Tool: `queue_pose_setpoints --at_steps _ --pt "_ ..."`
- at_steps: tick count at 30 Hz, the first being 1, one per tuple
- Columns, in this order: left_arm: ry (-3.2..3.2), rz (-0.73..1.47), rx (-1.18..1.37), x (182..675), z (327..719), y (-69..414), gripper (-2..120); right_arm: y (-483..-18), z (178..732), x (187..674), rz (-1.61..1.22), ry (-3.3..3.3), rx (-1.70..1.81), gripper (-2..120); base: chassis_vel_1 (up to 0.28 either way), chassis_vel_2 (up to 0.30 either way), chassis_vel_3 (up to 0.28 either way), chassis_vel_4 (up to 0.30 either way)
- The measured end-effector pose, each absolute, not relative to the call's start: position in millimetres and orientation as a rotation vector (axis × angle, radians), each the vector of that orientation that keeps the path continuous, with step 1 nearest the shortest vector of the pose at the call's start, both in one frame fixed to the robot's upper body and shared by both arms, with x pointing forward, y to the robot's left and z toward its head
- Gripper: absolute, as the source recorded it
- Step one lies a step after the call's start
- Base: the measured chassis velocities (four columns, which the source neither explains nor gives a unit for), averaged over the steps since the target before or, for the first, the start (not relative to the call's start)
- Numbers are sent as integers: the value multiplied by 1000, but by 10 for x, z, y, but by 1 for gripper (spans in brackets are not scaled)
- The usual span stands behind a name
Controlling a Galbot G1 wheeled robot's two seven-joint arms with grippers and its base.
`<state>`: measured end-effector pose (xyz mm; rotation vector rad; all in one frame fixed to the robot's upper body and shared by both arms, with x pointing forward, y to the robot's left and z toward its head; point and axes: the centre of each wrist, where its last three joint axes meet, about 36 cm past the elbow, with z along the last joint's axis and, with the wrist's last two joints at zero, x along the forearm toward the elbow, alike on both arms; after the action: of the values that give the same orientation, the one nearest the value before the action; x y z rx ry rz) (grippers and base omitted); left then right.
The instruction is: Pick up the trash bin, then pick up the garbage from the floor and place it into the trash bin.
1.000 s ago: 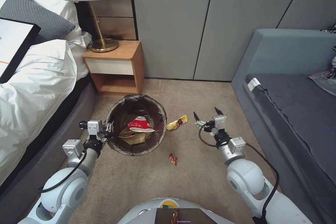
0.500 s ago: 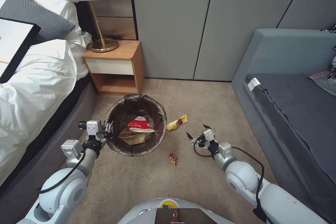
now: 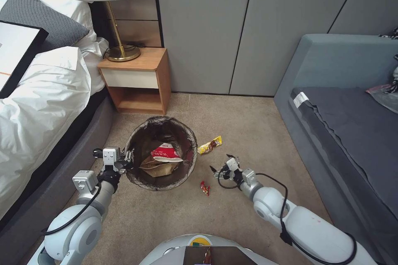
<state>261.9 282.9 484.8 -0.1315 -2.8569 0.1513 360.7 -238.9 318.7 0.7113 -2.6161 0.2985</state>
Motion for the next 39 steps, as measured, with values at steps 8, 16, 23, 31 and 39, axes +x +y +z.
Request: queue_pose_setpoints --at_steps 8,16,23,31,39 --pt "-2860 161 -117 2609 4842 2833 4 -2257 2848 3672 283 -2533 834 100 0 0 0 0" --pt "-2871 161 -100 2629 4854 2860 4 -2209 2643 3622 280 -2468 858 100 0 0 0 0" --pt "-2876 164 -94 2645 4853 2869 4 -2156 2491 3572 256 -2407 821 100 0 0 0 0" --pt "-2883 169 -94 2672 4857 2865 4 -2106 2320 3517 249 -2357 772 100 0 0 0 0" --pt "-2884 171 -90 2669 4857 2876 4 -2045 2170 3517 255 -2331 732 100 0 0 0 0"
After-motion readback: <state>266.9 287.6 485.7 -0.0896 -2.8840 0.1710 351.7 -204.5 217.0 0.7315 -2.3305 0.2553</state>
